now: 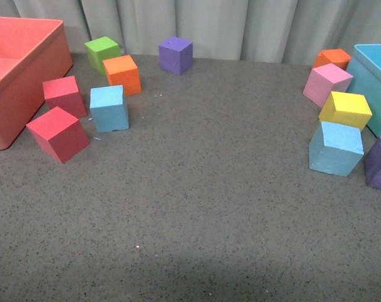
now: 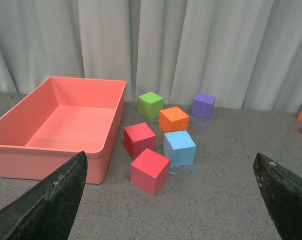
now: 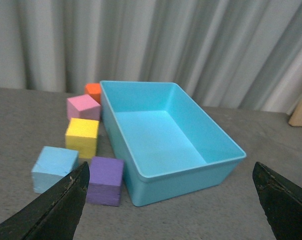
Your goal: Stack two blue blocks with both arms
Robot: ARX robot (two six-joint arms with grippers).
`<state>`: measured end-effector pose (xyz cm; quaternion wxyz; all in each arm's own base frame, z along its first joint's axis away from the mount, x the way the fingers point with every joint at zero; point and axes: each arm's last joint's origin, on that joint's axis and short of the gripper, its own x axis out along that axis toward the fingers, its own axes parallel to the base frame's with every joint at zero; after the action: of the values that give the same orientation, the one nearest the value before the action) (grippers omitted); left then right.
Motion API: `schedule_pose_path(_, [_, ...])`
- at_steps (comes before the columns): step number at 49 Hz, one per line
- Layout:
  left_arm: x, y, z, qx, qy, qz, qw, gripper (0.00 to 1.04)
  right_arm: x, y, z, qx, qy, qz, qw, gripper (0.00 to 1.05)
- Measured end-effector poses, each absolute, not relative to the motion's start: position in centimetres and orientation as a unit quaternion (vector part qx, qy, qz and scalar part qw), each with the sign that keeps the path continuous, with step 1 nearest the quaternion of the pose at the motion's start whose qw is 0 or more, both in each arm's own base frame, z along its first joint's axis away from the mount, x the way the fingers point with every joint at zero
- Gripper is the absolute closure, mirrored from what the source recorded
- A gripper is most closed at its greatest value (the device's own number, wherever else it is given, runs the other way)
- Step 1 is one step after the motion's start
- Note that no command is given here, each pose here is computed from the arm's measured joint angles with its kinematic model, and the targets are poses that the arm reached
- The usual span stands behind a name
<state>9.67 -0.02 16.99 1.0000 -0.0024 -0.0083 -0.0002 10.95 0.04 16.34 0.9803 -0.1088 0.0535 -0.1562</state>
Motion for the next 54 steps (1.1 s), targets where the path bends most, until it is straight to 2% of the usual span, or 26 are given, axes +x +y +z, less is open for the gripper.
schedule_pose_path(6, [9.7,0.0,17.0,-0.002,-0.008,-0.001,1.0,0.07,12.9,-0.1,17.2,-0.106,0.067,-0.137,0.983,0.1])
schedule_pose_path(14, [9.7,0.0,17.0,-0.002,-0.008,0.0,1.0,0.07,17.7,-0.5,19.0,-0.075,0.092,-0.102,0.988,0.1])
schedule_pose_path(29, [9.7,0.0,17.0,-0.002,-0.008,0.0,1.0,0.07,28.5,0.5,18.0,0.002,0.263,-0.055,0.963,0.1])
schedule_pose_path(36, [9.7,0.0,17.0,-0.002,-0.008,0.0,1.0,0.07,34.0,2.8,16.2,0.059,0.365,-0.047,0.928,0.1])
schedule_pose_path(46, [9.7,0.0,17.0,-0.002,-0.008,0.0,1.0,0.07,37.0,5.0,12.2,0.078,0.453,-0.067,0.886,0.1])
schedule_pose_path(54, [9.7,0.0,17.0,-0.002,-0.008,0.0,1.0,0.07,37.6,5.4,10.8,0.073,0.477,-0.084,0.872,0.1])
